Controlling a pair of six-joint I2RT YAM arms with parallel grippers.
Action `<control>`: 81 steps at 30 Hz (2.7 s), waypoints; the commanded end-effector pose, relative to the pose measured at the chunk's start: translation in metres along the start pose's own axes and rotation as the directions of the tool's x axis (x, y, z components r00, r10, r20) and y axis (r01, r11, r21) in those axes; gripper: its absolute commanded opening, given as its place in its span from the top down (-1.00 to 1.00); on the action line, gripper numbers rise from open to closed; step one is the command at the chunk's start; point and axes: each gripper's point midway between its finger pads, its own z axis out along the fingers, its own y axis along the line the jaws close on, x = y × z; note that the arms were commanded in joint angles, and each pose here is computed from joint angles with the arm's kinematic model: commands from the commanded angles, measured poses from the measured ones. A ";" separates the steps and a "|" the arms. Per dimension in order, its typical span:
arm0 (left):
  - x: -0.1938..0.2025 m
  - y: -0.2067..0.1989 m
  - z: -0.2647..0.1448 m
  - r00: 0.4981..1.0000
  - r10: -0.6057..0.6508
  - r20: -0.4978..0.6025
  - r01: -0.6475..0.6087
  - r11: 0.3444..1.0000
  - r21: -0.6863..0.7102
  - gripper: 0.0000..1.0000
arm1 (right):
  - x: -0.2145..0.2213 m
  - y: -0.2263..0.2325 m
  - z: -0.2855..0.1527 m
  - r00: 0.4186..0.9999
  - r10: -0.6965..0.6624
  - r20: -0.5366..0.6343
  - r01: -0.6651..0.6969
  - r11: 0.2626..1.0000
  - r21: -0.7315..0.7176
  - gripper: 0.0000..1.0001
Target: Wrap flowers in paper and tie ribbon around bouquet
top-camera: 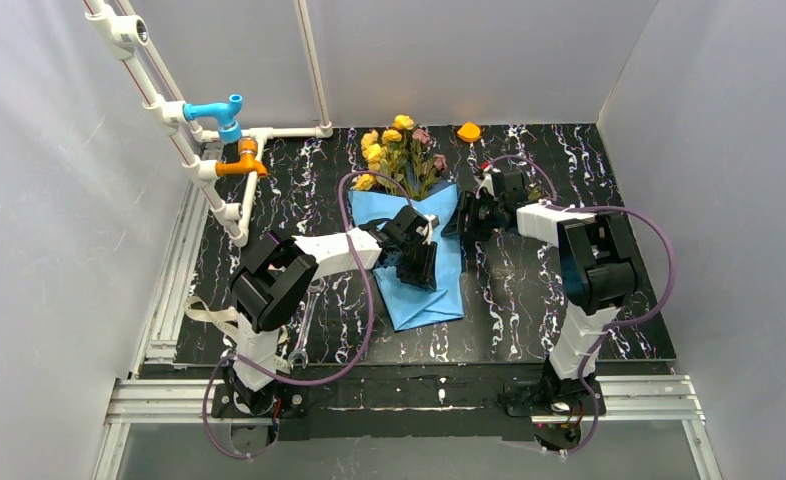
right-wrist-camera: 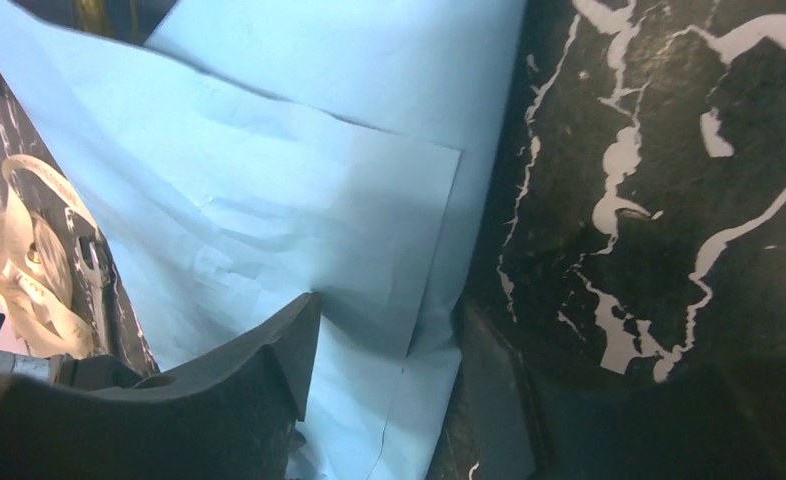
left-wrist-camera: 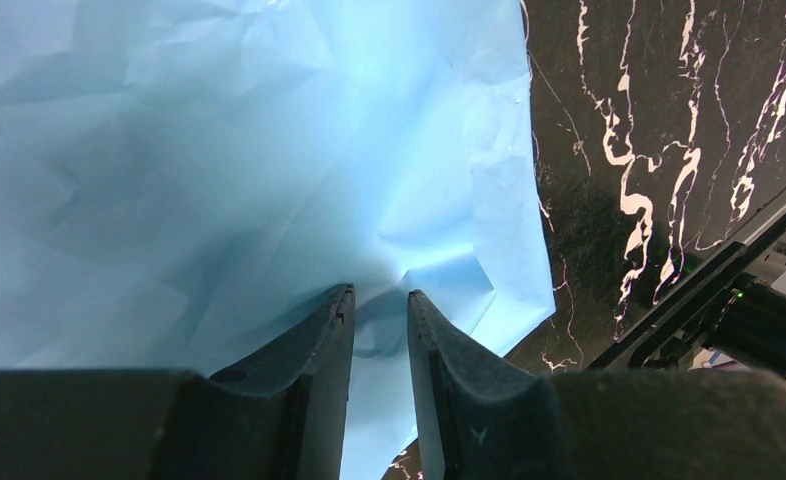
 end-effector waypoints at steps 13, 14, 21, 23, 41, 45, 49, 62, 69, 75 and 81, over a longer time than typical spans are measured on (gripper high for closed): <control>-0.023 -0.021 -0.029 0.999 0.043 0.021 -0.043 0.999 -0.004 0.45 | -0.009 0.002 0.006 0.998 0.055 0.029 -0.051 0.993 -0.105 0.81; -0.029 -0.023 -0.034 0.998 0.053 0.033 -0.052 0.999 -0.013 0.42 | -0.010 0.002 0.006 0.998 0.054 0.029 -0.050 0.993 -0.110 0.87; -0.105 0.008 -0.098 0.962 0.104 0.254 -0.028 0.959 -0.284 -0.18 | -0.006 0.001 0.005 0.998 0.057 0.020 -0.055 0.994 -0.099 0.97; -0.131 0.024 -0.113 0.948 0.098 0.304 0.006 0.947 -0.322 -0.24 | -0.005 0.000 0.005 0.998 0.053 0.021 -0.051 0.995 -0.090 0.97; -0.354 0.112 -0.081 0.755 0.224 0.617 0.017 0.933 -0.360 -0.59 | 0.018 0.014 0.017 0.999 -0.017 -0.028 0.015 0.997 -0.071 0.97; -0.371 0.130 -0.060 0.715 0.246 0.654 0.024 0.927 -0.375 -0.69 | 0.018 0.014 0.019 0.999 -0.016 -0.032 0.013 0.997 -0.074 0.97; -0.367 0.147 -0.027 0.733 0.238 0.637 0.027 0.926 -0.377 -0.68 | 0.020 0.015 0.021 0.999 -0.009 -0.036 0.006 0.996 -0.084 0.97; -0.332 0.159 -0.021 0.806 0.175 0.565 0.071 0.920 -0.386 1.00 | -0.001 0.021 0.015 0.998 0.025 0.059 -0.022 0.999 -0.049 0.97; -0.305 0.137 -0.058 0.821 0.073 0.566 0.174 0.913 -0.369 1.00 | -0.029 0.031 -0.009 0.973 0.059 0.222 -0.059 0.998 -0.008 0.97; -0.277 0.122 -0.060 0.850 -0.060 0.523 0.266 0.906 -0.328 0.99 | -0.036 0.048 -0.023 0.949 0.061 0.311 -0.076 0.997 0.034 0.97; -0.266 0.115 -0.057 0.853 -0.148 0.501 0.320 0.905 -0.279 0.38 | -0.019 0.054 -0.018 0.951 0.063 0.301 -0.089 0.993 0.076 0.97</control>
